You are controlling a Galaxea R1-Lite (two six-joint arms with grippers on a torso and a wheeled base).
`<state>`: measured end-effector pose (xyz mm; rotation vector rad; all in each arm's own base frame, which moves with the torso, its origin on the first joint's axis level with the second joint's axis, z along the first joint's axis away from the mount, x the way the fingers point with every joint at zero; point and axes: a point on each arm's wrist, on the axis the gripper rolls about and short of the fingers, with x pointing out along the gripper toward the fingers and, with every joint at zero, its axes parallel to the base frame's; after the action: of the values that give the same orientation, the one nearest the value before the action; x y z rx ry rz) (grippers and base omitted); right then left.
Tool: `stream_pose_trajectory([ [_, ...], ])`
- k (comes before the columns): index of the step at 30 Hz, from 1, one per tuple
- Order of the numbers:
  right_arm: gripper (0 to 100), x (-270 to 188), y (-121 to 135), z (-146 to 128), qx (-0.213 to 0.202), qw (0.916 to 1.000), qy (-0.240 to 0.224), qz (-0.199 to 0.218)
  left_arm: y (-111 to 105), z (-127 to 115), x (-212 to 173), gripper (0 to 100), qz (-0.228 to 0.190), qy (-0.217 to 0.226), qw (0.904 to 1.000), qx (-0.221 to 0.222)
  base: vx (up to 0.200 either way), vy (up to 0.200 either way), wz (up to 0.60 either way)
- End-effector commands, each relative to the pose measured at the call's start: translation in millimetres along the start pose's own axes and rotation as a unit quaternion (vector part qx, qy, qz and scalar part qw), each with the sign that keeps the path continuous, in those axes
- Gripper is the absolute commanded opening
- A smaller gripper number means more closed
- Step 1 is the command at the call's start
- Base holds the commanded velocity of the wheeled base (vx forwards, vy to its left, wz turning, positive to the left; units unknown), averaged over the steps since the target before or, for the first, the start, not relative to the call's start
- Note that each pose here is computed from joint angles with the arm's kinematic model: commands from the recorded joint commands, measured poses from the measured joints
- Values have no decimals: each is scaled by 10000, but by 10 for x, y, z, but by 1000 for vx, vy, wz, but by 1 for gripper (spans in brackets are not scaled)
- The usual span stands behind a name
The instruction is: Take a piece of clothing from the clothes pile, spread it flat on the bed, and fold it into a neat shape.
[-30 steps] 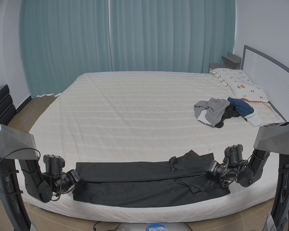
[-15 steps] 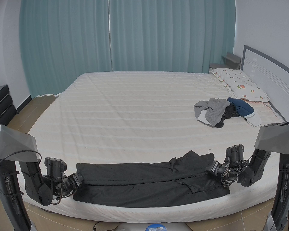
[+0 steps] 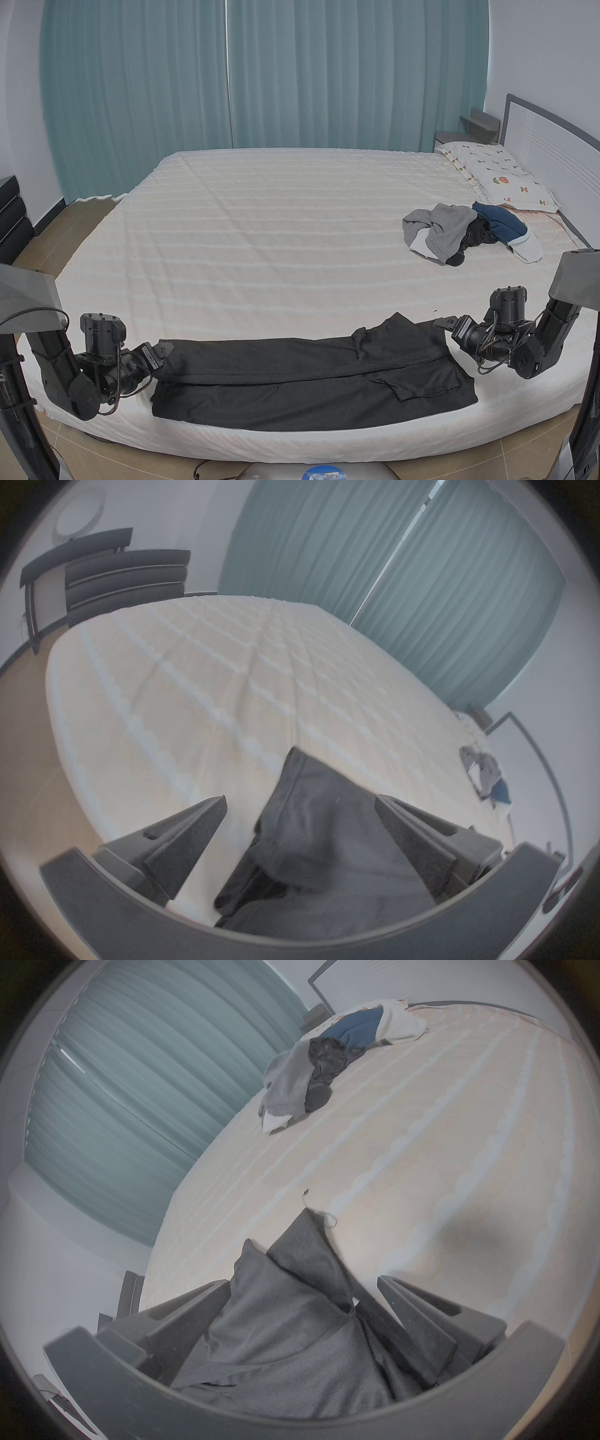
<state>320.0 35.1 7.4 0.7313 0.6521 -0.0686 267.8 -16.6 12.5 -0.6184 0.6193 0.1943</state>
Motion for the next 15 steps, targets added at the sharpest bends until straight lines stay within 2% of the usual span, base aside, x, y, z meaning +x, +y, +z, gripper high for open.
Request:
stream_pose_trajectory([
  [1,100,-19,2,40,70,10000,-64,25,19,99,207,100,-138,-16,9992,-368,0,0,0],
  [8,100,-20,-4,67,166,9998,-87,48,38,111,559,100,-122,-30,9991,-410,0,0,0],
  [13,100,-9,-43,107,214,9997,-128,12,53,66,606,100,-78,64,9992,-381,0,0,0],
  [14,100,-2,-45,126,224,9996,-137,37,63,53,630,0,-63,81,9992,-381,0,0,0],
  [15,100,1,-47,122,224,9997,-110,54,66,48,640,0,-63,81,9992,-381,0,0,0],
])
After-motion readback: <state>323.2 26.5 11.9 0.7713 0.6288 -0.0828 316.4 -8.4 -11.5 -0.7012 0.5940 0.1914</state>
